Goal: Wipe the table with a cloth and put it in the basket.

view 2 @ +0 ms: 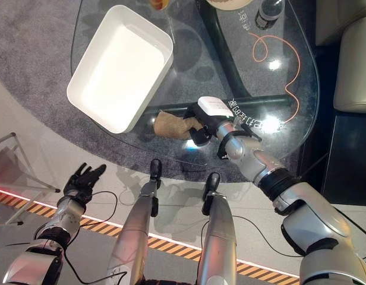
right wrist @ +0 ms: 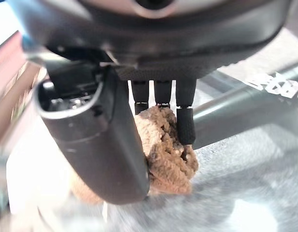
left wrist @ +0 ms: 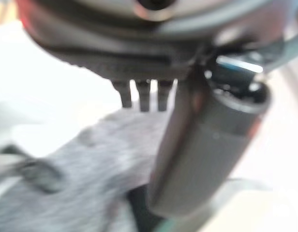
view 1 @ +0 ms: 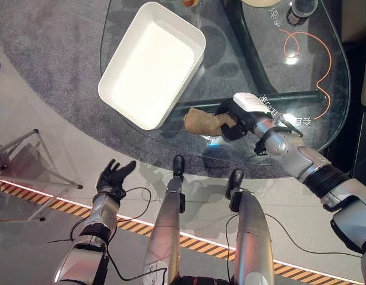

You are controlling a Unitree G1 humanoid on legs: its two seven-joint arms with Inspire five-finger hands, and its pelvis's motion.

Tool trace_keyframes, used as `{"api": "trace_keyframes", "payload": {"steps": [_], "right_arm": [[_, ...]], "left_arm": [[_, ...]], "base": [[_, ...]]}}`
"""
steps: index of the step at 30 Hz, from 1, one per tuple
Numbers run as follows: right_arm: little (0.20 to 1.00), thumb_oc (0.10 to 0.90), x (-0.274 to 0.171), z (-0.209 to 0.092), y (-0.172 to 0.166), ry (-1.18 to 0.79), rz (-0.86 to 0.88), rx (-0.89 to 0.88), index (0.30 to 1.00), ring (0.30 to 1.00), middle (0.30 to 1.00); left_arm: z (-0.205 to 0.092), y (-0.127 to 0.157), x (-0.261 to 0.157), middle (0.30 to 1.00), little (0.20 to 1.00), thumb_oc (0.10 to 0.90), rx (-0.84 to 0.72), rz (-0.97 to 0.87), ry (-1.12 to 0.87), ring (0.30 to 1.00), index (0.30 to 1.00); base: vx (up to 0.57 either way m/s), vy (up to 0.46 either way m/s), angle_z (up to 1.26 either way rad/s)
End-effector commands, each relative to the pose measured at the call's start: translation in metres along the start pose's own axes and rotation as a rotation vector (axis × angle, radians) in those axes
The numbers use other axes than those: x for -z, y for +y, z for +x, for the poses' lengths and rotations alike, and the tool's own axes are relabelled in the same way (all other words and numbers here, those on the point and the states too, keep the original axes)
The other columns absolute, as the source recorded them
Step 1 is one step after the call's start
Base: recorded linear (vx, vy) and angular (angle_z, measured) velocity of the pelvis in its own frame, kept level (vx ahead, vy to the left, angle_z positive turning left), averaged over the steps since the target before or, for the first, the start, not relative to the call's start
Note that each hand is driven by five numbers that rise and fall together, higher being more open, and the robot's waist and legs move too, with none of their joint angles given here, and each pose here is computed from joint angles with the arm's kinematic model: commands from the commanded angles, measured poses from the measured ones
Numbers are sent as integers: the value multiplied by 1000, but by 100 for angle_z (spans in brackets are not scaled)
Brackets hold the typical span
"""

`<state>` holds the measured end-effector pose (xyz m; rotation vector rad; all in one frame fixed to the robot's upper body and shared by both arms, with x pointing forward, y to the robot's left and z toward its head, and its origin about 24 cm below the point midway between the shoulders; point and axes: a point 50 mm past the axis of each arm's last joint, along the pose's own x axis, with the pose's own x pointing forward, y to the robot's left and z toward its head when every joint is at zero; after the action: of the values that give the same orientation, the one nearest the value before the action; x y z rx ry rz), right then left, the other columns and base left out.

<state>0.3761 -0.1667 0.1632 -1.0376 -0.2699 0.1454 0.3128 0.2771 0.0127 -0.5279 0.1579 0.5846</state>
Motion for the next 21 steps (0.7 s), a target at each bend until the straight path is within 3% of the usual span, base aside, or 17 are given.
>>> {"api": "trace_keyframes", "payload": {"steps": [1, 9, 14, 21], "right_arm": [[200, 100, -51, 9, -49, -235, 198, 309, 300, 300, 300], [200, 100, -44, -8, -58, -227, 417, 533, 300, 300, 300], [200, 100, -41, -19, -62, -242, 480, 606, 300, 300, 300], [200, 100, -49, -33, -74, -334, 519, 682, 300, 300, 300]], "left_arm": [[3, 8, -47, 900, 900, 800, -146, -88, -255, 900, 900], [-9, -27, -109, 900, 900, 800, -99, -227, -570, 900, 900], [-21, -42, -124, 900, 900, 800, -19, -277, -659, 900, 900], [-46, -74, -130, 900, 900, 800, 228, -334, -741, 900, 900]], "base": [[0, 0, 0], [0, 0, 0], [0, 0, 0], [0, 0, 0]]}}
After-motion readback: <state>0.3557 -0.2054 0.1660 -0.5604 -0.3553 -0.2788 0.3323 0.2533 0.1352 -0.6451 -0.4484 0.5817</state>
